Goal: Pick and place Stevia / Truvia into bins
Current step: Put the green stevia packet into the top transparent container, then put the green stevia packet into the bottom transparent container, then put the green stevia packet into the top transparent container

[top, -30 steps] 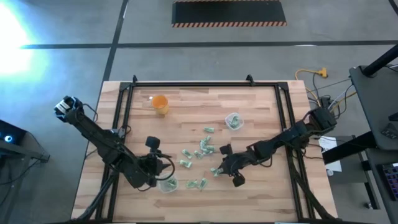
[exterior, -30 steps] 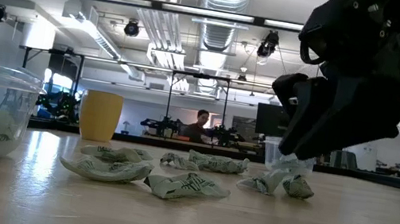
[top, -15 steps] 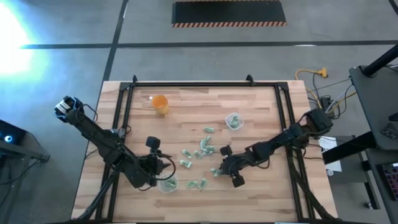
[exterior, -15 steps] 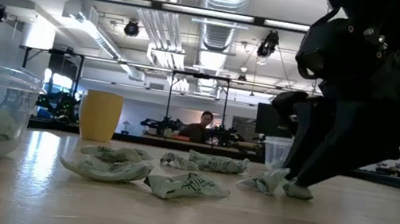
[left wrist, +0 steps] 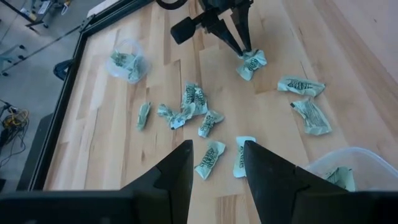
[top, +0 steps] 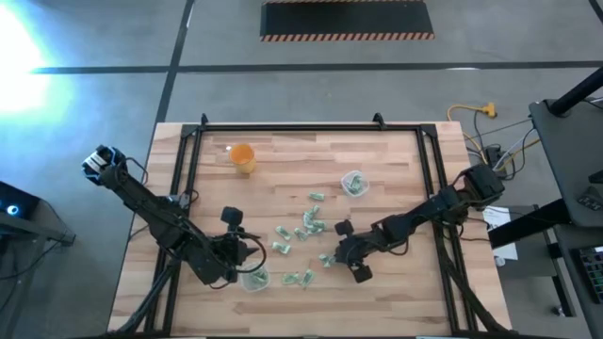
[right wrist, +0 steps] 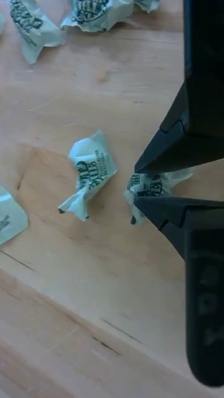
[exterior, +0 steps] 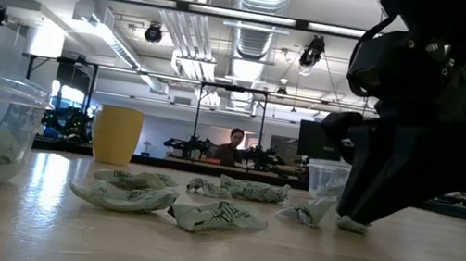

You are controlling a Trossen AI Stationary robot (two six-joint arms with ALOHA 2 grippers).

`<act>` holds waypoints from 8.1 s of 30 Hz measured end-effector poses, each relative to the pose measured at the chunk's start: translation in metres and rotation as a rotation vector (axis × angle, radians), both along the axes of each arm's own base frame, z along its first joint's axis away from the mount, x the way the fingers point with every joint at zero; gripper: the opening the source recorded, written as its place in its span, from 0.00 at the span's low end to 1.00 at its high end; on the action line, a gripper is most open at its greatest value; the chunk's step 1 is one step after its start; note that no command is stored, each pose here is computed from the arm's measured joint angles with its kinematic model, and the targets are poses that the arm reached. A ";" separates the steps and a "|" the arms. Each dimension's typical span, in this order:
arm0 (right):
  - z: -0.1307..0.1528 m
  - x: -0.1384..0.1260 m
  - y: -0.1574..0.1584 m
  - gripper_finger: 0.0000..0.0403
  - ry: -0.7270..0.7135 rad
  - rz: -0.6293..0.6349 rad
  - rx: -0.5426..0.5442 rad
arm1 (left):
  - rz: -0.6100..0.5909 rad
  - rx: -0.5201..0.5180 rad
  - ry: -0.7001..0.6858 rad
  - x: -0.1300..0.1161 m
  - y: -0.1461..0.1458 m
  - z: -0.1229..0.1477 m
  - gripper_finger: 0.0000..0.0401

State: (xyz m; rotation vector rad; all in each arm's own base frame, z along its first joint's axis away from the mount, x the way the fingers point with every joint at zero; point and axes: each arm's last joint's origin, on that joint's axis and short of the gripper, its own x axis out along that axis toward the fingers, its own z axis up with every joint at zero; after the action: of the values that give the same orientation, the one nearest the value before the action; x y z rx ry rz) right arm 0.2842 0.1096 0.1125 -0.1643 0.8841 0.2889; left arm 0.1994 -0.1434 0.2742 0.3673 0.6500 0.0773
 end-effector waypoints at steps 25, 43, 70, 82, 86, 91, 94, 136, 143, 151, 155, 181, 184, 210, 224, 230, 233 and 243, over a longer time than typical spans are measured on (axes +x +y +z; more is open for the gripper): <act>0.041 -0.010 -0.004 0.02 -0.119 -0.040 -0.135 | -0.005 0.008 0.001 0.000 0.000 0.000 0.31; 0.081 -0.039 -0.070 0.02 -0.243 -0.559 -0.556 | -0.003 0.008 0.001 0.000 0.000 -0.001 0.31; 0.049 -0.051 -0.121 0.13 -0.118 -0.816 -0.387 | 0.010 0.005 -0.005 0.002 0.003 0.000 0.31; 0.066 -0.051 -0.112 0.30 -0.182 -0.743 -0.398 | 0.059 0.004 0.004 0.011 0.013 -0.006 0.31; 0.074 -0.051 -0.099 0.29 -0.220 -0.667 -0.400 | 0.057 -0.013 0.064 0.024 0.021 -0.015 0.31; 0.083 -0.053 -0.082 0.26 -0.265 -0.573 -0.398 | 0.007 -0.005 0.148 0.050 0.037 -0.031 0.31; 0.087 -0.055 -0.072 0.25 -0.292 -0.515 -0.396 | -0.011 -0.022 0.218 0.067 0.049 -0.043 0.31; 0.100 -0.057 -0.044 0.17 -0.359 -0.263 -0.247 | -0.072 -0.297 0.523 0.116 0.116 -0.122 0.05; 0.100 -0.057 -0.044 0.18 -0.358 -0.263 -0.247 | -0.066 -0.293 0.530 0.116 0.116 -0.122 0.00; 0.100 -0.057 -0.044 0.16 -0.356 -0.263 -0.248 | -0.027 -0.231 0.460 0.116 0.117 -0.104 0.00; 0.100 -0.057 -0.044 0.16 -0.354 -0.263 -0.249 | -0.033 -0.216 0.411 0.110 0.113 -0.088 0.00; 0.097 -0.058 -0.044 0.17 -0.332 -0.298 -0.187 | -0.144 -0.197 0.285 0.021 -0.007 -0.044 0.00; 0.097 -0.058 -0.044 0.16 -0.332 -0.303 -0.178 | -0.145 -0.217 0.302 0.022 -0.014 -0.048 0.00; 0.093 -0.056 -0.042 0.16 -0.309 -0.306 -0.140 | -0.098 -0.301 0.405 0.023 -0.030 -0.070 0.00; 0.085 -0.051 -0.034 0.18 -0.296 -0.133 0.005 | -0.137 -0.280 0.394 0.024 -0.030 -0.063 0.28; 0.057 -0.031 -0.023 0.17 -0.309 0.007 0.038 | -0.248 -0.185 0.301 0.026 -0.026 -0.036 0.29; 0.041 -0.020 -0.018 0.18 -0.254 0.035 0.039 | -0.257 -0.131 0.215 0.021 -0.020 -0.017 0.29; 0.014 0.010 -0.005 0.22 -0.145 0.095 0.083 | -0.074 0.014 -0.042 -0.001 0.009 0.013 0.29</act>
State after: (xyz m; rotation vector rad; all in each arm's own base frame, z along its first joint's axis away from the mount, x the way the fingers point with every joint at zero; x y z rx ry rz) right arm 0.2939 0.1045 0.1268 -0.1486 0.7206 0.3973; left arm 0.1984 -0.1346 0.2877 0.4024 0.5935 0.0188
